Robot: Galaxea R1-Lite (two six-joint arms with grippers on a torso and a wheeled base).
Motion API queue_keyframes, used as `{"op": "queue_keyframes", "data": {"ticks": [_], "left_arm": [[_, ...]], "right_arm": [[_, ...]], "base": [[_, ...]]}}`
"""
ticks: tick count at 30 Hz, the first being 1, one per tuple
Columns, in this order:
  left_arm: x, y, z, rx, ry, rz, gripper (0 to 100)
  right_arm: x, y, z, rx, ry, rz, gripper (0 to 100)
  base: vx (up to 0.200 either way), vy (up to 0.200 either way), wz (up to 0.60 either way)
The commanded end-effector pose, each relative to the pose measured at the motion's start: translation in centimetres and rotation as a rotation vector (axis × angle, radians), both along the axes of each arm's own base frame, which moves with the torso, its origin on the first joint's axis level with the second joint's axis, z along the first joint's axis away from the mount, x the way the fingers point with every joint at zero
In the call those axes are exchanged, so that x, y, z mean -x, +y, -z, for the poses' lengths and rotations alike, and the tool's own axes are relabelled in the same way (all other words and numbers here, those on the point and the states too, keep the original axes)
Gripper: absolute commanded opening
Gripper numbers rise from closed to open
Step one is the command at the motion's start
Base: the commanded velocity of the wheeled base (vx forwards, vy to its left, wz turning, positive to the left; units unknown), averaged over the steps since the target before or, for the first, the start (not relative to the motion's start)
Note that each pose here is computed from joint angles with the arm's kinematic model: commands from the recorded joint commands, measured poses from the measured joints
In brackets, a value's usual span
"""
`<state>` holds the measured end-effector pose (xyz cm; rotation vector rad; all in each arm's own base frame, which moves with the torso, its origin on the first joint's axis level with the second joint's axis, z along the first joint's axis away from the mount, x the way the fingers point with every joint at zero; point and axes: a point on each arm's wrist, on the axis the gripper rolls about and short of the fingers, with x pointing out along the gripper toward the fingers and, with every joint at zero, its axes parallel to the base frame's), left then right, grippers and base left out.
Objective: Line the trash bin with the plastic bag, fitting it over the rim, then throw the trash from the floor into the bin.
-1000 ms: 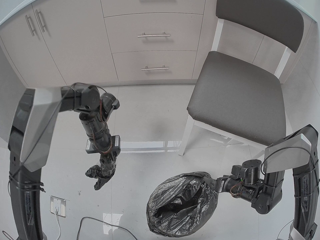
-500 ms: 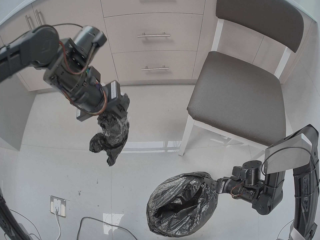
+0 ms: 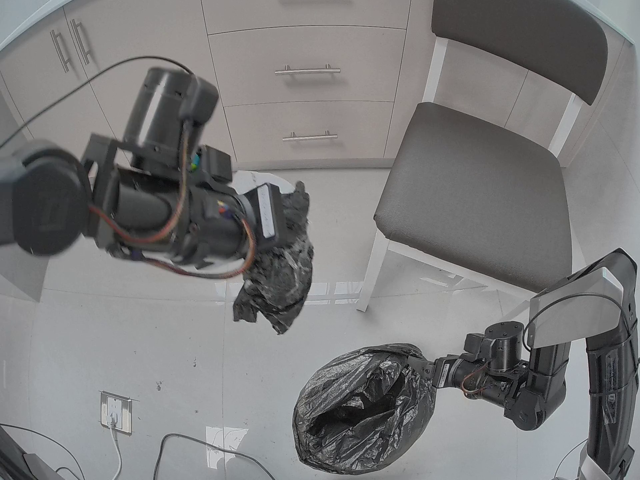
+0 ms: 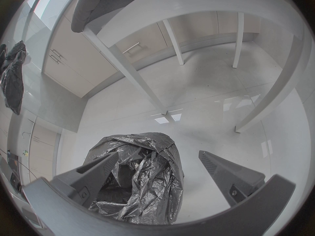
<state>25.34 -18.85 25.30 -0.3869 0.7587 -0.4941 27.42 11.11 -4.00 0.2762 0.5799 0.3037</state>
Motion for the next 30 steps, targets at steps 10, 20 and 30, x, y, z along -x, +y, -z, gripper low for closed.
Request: {"op": "queue_keyframes", "data": {"ticks": [10, 20, 30], "left_arm": [[4.3, -11.4, 14.1, -0.215, -0.019, 0.328, 0], [3.7, -12.7, 16.5, -0.242, 0.02, 0.333, 0], [3.0, -13.4, 18.1, -0.223, 0.048, 0.296, 0]], "right_arm": [[-0.1, 0.1, 0.1, -0.007, -0.008, 0.002, 100], [-0.9, -0.8, -2.1, -0.07, -0.068, 0.056, 100], [0.0, -1.1, -5.9, -0.102, -0.166, 0.043, 100]], "base": [[0.0, 0.0, 0.0], [0.0, 0.0, 0.0], [0.0, 0.0, 0.0]]}}
